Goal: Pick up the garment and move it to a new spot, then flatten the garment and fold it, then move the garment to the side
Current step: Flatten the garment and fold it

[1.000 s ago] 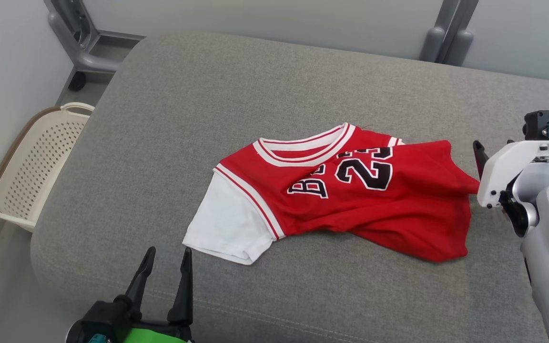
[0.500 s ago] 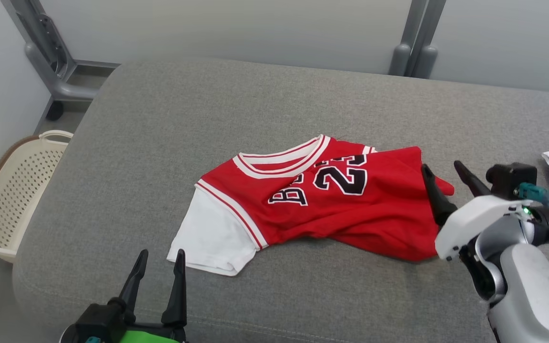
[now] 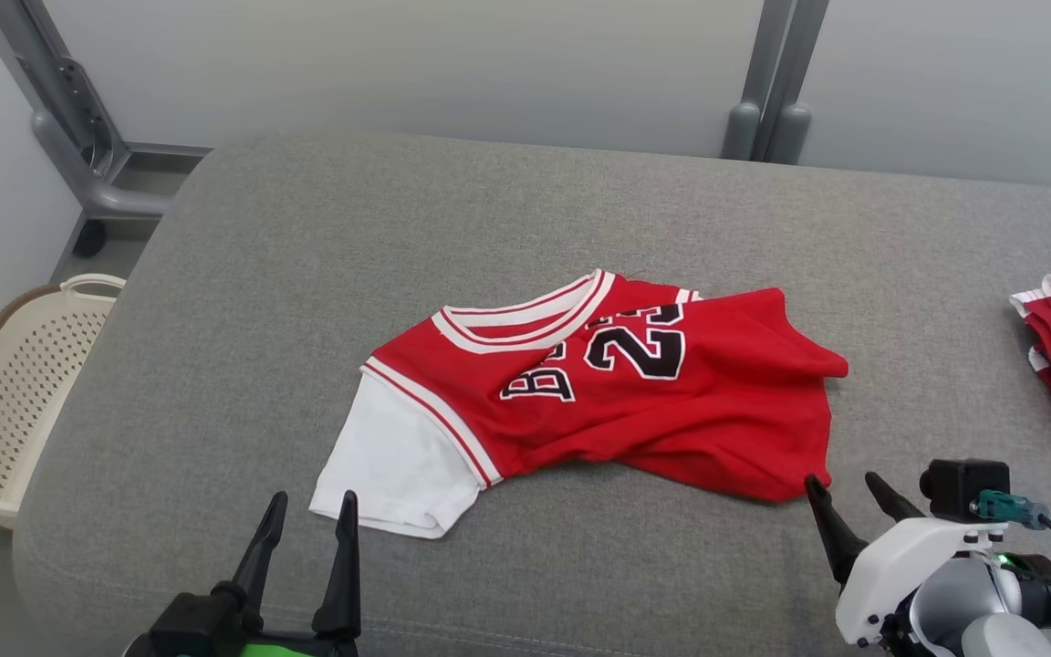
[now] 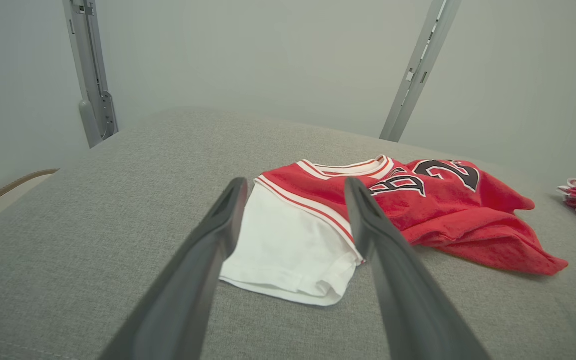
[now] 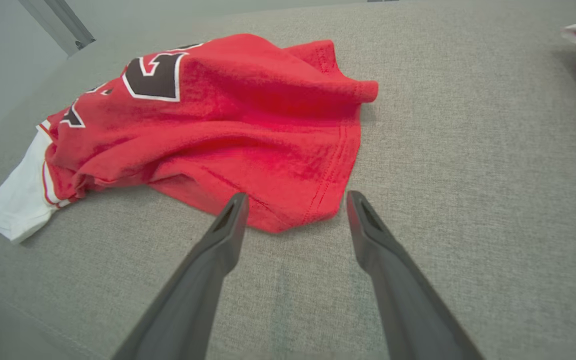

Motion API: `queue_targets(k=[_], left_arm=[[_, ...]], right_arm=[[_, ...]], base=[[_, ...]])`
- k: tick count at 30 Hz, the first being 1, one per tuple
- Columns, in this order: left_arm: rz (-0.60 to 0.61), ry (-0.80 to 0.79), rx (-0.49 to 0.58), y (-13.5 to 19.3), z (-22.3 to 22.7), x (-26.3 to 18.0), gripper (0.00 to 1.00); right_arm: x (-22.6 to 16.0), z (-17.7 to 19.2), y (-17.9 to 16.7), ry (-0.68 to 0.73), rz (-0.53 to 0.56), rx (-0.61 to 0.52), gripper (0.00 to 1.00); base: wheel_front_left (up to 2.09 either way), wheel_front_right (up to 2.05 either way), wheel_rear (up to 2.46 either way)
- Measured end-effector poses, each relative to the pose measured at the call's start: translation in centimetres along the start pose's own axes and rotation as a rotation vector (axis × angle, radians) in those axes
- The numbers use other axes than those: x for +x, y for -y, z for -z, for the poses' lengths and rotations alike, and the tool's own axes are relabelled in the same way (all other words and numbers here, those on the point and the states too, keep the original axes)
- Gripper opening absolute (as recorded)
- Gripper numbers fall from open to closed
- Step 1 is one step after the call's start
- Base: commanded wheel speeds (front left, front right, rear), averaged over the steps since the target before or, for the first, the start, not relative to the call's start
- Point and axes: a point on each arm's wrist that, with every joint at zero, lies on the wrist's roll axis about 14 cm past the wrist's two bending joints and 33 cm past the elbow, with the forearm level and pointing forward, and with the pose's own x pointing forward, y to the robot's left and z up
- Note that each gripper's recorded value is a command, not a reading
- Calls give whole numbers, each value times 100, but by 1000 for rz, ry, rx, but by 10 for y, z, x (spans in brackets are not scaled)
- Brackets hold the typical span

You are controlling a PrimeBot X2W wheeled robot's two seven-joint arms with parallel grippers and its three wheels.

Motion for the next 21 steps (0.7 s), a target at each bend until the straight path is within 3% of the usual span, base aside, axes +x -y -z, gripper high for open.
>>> queue_targets(k=[11,21], left_arm=[[-4,-26,-5,0,8,-1,100],[-22,-44,-2,-5,12,2,100]], right_arm=[[2,38,6,-121,39,29,100],[27,40,10,-139,46,30,100]], base=[[0,0,0],[0,0,0]])
